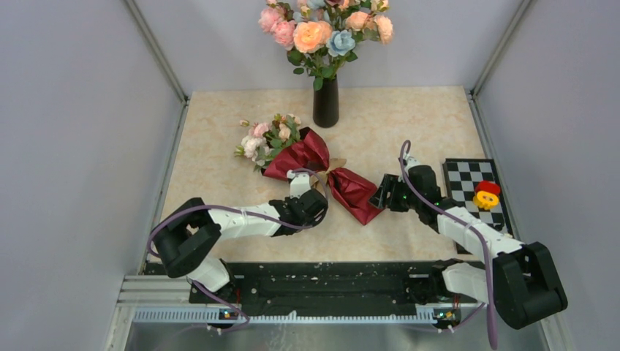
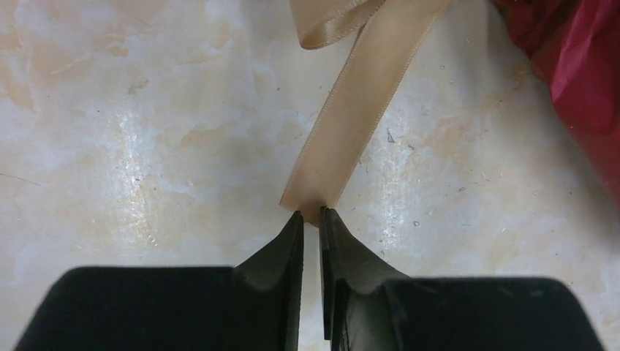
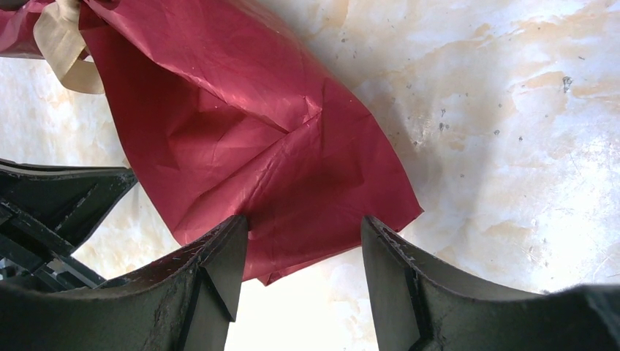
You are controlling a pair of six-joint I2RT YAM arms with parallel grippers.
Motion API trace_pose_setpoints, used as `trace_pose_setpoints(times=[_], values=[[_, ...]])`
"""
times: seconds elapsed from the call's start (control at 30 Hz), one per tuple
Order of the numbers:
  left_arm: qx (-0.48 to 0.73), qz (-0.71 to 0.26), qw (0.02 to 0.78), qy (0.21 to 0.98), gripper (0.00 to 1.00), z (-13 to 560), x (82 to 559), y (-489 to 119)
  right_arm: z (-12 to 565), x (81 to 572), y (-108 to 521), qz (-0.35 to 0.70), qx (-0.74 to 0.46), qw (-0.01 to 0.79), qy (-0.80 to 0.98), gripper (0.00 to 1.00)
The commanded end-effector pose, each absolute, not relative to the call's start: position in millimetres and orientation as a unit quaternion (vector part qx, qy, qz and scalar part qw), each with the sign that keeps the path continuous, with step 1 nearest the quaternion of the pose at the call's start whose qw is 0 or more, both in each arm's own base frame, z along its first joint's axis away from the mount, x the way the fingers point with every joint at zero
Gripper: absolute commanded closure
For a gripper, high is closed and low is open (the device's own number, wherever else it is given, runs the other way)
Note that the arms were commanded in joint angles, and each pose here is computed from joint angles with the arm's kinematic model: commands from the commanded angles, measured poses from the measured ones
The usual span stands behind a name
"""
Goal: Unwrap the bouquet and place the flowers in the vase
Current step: Untie the ribbon from the wrapping paper.
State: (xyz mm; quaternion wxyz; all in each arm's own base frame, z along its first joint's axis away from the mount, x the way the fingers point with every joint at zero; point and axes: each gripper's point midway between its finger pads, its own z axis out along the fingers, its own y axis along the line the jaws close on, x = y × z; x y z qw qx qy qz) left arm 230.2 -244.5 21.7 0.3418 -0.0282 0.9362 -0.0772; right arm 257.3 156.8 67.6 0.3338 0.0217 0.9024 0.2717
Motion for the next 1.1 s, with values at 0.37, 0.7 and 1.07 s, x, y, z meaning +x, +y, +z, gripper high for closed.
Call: trace_pose_setpoints(times=[0.37,0.7,1.07], values=[[-0.048,-0.047,0.363,0.929,1.0,33.4,239.5,-237.0,82.9,262.4,155.8,0.272,0.019,0.359,0.893,0.39],[-0.063,-0.028,0.39,0.918,1.0,56.0,240.4,-216.1,102.8,265.8,162.1,0.285,-0.024,0.379,0.88,0.25],[-0.077,-0.089,0.37,0.922,1.0,64.3,238.9,-219.6,101.7,273.1,176.1,0.311,-0.033,0.369,0.875,0.23]])
